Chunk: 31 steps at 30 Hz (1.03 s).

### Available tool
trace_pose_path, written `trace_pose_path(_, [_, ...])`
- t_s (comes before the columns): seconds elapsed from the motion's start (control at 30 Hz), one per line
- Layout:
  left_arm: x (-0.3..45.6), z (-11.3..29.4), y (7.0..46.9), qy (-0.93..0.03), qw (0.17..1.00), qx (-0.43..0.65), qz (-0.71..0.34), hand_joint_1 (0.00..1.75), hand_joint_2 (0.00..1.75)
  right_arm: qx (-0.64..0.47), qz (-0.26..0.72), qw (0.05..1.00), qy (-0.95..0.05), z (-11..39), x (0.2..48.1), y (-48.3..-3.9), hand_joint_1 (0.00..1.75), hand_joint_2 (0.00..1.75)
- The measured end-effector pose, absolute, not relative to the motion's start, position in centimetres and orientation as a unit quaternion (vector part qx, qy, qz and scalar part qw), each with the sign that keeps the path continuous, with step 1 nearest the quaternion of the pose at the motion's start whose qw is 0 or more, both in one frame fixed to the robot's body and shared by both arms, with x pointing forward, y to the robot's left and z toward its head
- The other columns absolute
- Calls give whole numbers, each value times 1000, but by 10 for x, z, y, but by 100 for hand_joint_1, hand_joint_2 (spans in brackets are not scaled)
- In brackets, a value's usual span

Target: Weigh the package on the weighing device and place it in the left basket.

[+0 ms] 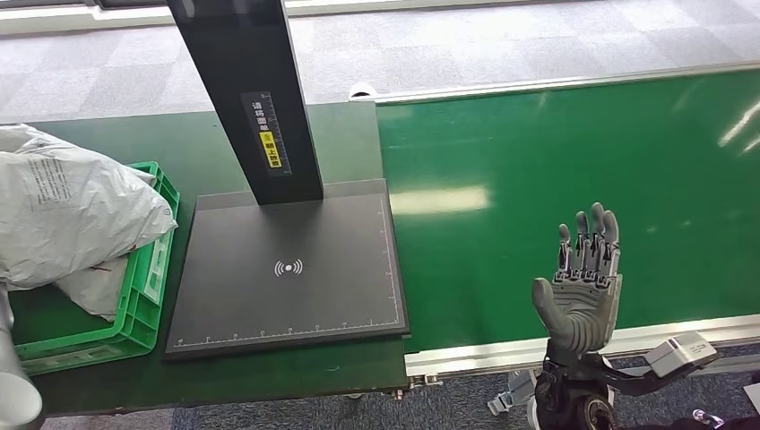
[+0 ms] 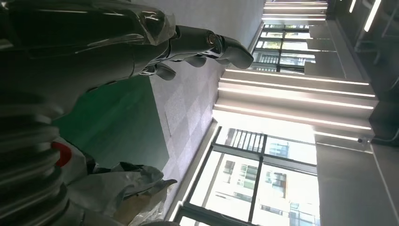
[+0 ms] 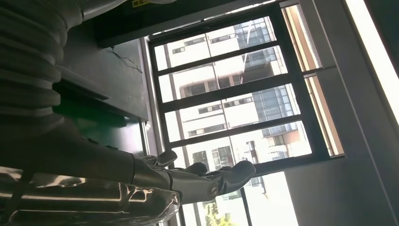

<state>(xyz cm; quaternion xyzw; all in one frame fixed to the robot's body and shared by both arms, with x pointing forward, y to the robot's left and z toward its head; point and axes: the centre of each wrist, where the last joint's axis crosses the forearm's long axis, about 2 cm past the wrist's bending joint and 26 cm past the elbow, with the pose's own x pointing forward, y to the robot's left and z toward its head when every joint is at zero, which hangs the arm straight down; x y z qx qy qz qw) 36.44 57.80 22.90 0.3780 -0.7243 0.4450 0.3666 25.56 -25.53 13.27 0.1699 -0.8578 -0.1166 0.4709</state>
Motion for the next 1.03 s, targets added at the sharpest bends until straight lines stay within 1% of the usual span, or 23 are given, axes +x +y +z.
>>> trace_pose_path(0.23, [363,238,572,-749,329,356,452,0,175,166,-119,476,-855,130,253,-256,0,175])
trace_pose_path(0.37, [357,243,558,-782,300,347,423,0,175,161,-121,478,-855,130,253,-256,0,175])
trace_pose_path(0.57, [335,265,503,-841,223,344,353,0,175,154,-125,480,-854,130,253,-257,0,175])
trace_pose_path(0.73, [323,279,479,-868,174,337,320,0,175,150,-128,482,-854,129,252,-258,0,175])
trace_pose_path(0.93, [303,292,428,-904,114,343,229,0,175,143,-132,483,-854,125,248,-259,0,175])
trace_pose_path(1.03, [294,300,399,-925,86,332,163,0,175,143,-132,482,-854,125,248,-259,0,175])
